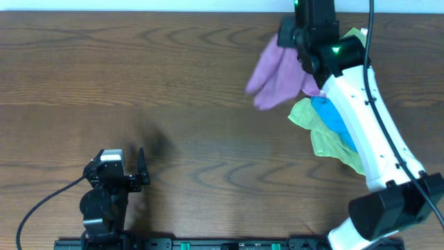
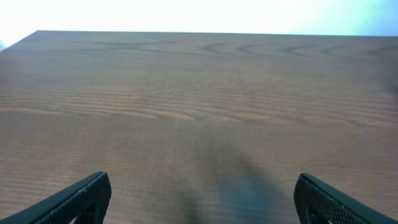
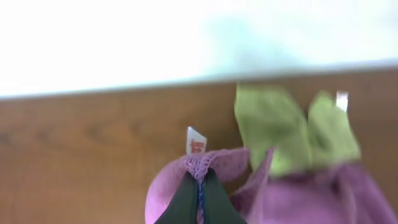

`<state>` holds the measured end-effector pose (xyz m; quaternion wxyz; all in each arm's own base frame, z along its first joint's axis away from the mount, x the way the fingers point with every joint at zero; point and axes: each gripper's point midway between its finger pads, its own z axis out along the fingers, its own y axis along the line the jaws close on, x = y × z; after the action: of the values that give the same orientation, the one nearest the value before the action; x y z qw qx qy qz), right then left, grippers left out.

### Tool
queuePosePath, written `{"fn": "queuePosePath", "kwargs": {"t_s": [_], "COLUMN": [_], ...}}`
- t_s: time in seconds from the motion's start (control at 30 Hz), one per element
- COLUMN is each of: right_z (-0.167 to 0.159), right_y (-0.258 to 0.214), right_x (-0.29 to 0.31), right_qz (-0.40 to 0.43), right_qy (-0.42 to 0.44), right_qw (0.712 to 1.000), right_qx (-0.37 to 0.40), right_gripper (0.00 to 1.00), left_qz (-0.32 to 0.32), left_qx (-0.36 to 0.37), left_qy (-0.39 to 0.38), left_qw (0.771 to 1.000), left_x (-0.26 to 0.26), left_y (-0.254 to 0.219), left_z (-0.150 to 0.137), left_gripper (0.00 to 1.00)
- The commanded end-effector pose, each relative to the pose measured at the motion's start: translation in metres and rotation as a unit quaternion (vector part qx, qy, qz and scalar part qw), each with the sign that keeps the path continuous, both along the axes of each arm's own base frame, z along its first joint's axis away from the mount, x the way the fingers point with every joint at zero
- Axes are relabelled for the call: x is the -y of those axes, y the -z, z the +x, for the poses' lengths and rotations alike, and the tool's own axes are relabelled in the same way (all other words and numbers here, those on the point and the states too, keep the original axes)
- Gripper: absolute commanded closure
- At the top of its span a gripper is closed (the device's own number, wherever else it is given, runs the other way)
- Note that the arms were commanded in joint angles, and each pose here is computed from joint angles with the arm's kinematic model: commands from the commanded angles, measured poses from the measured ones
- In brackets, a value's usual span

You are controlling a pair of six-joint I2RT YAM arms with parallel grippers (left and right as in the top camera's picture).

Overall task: Fold the cloth
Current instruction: 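Lift the purple cloth and carry it left toward the table center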

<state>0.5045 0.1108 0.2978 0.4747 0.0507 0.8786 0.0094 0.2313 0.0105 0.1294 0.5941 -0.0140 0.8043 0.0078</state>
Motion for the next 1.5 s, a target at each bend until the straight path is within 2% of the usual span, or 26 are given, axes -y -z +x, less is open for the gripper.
{"fn": "queuePosePath", "kwargs": {"t_s": [0.0,0.07,0.13,0.2,0.23,0.27,0.3,0.4,0.57,0.7,0.87,1.03,1.23,1.47], "right_z": [0.012,0.009,-0.010,-0.061,-0.086,-0.103,-0.115,-0.126,-0.106,-0.090,-0.096,-0.105,-0.115,-0.123], "right_y": [0.000,0.009,0.023,0.034,0.036,0.040,0.047,0.063,0.081,0.116,0.177,0.214,0.223,0.212], "right_x": [-0.001,-0.025,-0.069,-0.138,-0.162,-0.175,-0.181,-0.178,-0.140,-0.102,-0.091,-0.103,-0.141,-0.185], "right_qz": [-0.038,-0.012,0.039,0.103,0.110,0.100,0.075,0.011,-0.067,-0.078,-0.067,-0.055,-0.018,0.014], "right_qy": [-0.016,-0.067,-0.163,-0.323,-0.390,-0.429,-0.452,-0.447,-0.366,-0.274,-0.259,-0.276,-0.332,-0.390], "right_qw": [0.999,0.998,0.985,0.935,0.906,0.888,0.877,0.880,0.911,0.931,0.912,0.891,0.873,0.863], "right_qx": [0.014,-0.002,-0.043,-0.105,-0.121,-0.131,-0.141,-0.162,-0.181,-0.230,-0.313,-0.357,-0.356,-0.322], "right_gripper": [0.99,0.99,0.99,0.95,0.70,0.24,0.01,0.01,0.01,0.01,0.11,0.13,0.14,0.09], "left_qz": [-0.004,-0.004,-0.004,-0.004,-0.004,-0.004,-0.004,-0.004,-0.004,-0.004,-0.004,-0.004,-0.004,-0.004], "left_qx": [-0.015,-0.014,-0.014,-0.015,-0.014,-0.014,-0.015,-0.015,-0.015,-0.014,-0.015,-0.014,-0.015,-0.014], "left_qy": [-0.002,-0.002,-0.002,-0.002,-0.002,-0.002,-0.002,-0.002,-0.002,-0.002,-0.002,-0.002,-0.002,-0.002], "left_qw": [1.000,1.000,1.000,1.000,1.000,1.000,1.000,1.000,1.000,1.000,1.000,1.000,1.000,1.000], "left_x": [0.000,0.000,0.000,0.000,0.000,0.000,0.000,0.000,0.000,0.000,0.000,0.000,0.000,0.000], "left_y": [0.013,0.012,0.012,0.013,0.012,0.012,0.013,0.013,0.013,0.012,0.013,0.012,0.013,0.012], "left_z": [-0.001,-0.001,-0.001,-0.001,-0.001,-0.001,-0.001,-0.001,-0.001,-0.001,-0.001,-0.001,-0.001,-0.001], "left_gripper": [0.05,0.05,0.05,0.05,0.05,0.05,0.05,0.05,0.05,0.05,0.05,0.05,0.05,0.05]}}
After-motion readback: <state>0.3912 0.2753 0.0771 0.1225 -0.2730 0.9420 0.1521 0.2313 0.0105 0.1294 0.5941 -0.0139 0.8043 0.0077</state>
